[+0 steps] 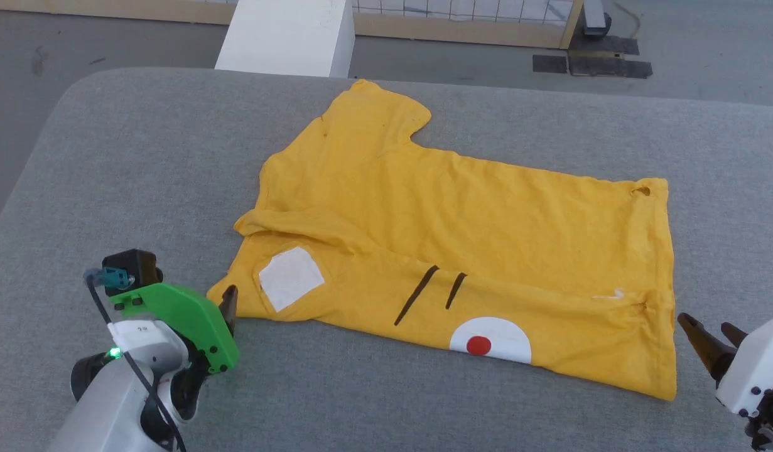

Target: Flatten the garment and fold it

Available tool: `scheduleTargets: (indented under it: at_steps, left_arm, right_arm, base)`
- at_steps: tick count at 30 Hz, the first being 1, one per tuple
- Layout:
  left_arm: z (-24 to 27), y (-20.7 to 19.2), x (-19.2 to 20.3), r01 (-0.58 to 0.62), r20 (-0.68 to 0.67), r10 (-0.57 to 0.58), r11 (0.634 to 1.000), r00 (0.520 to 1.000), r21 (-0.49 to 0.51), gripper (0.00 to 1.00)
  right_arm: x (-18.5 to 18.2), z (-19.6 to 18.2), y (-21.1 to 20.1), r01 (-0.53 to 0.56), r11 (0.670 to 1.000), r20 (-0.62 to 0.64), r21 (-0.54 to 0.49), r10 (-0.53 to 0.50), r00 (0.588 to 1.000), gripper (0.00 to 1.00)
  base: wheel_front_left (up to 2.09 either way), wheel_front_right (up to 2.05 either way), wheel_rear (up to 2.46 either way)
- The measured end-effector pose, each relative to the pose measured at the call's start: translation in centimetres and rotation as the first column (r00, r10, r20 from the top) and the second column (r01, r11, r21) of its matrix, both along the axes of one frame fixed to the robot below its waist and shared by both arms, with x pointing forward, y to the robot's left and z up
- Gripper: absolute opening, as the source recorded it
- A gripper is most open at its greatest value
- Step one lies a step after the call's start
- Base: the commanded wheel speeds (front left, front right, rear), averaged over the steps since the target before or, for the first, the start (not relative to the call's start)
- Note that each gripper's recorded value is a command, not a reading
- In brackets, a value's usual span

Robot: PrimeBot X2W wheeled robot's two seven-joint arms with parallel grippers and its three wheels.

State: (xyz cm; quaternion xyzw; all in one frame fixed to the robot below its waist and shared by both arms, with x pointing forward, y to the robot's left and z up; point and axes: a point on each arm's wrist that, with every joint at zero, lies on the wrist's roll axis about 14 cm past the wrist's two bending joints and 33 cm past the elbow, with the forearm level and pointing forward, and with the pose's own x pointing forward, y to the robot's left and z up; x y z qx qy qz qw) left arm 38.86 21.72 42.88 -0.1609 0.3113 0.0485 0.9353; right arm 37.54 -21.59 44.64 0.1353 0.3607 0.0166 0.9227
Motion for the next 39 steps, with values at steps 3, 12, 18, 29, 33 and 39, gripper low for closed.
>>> scheduleTargets:
  at_steps: [3, 12, 18, 29, 33, 39]
  left_arm:
    - [-0.8, -0.1, -0.4, 0.024, -0.056, -0.023, 1.000, 0.998, 0.011, 1.00]
    - [-4.0, -0.5, 0.4, 0.084, -0.184, -0.076, 0.996, 0.980, 0.033, 1.00]
    - [-5.7, -0.8, 0.6, 0.091, -0.251, -0.084, 0.996, 0.964, 0.018, 0.00]
    - [-3.8, -0.5, 0.7, -0.017, -0.121, 0.007, 0.997, 0.993, -0.078, 0.00]
    - [-3.2, -0.6, 0.4, -0.036, -0.091, 0.027, 0.995, 0.996, -0.096, 0.00]
    - [-3.6, -0.9, -0.3, -0.041, -0.105, 0.029, 0.993, 0.994, -0.110, 0.00]
  right_arm:
    - [-0.1, 0.4, -0.1, 0.004, 1.000, 0.006, 0.001, -0.004, 1.000, 1.00]
    - [-0.7, -0.3, -1.0, 0.034, 0.999, -0.032, -0.005, -0.034, 0.999, 1.00]
    - [-1.0, -0.9, -1.7, 0.056, 0.998, -0.053, -0.013, -0.056, 0.997, 1.00]
    - [-2.6, -2.3, -1.1, -0.044, 0.989, -0.141, -0.143, 0.024, 0.990, 1.00]
    - [-3.0, -4.2, -0.2, -0.098, 0.981, -0.207, -0.166, 0.063, 0.976, 1.00]
    - [-2.6, -6.7, 1.0, -0.166, 0.969, -0.270, -0.184, 0.113, 0.956, 1.00]
  base:
    - [0.00, 0.00, 0.00]
    - [0.00, 0.00, 0.00]
    - [0.00, 0.00, 0.00]
    - [0.00, 0.00, 0.00]
    - [0.00, 0.00, 0.00]
    - [0.00, 0.00, 0.00]
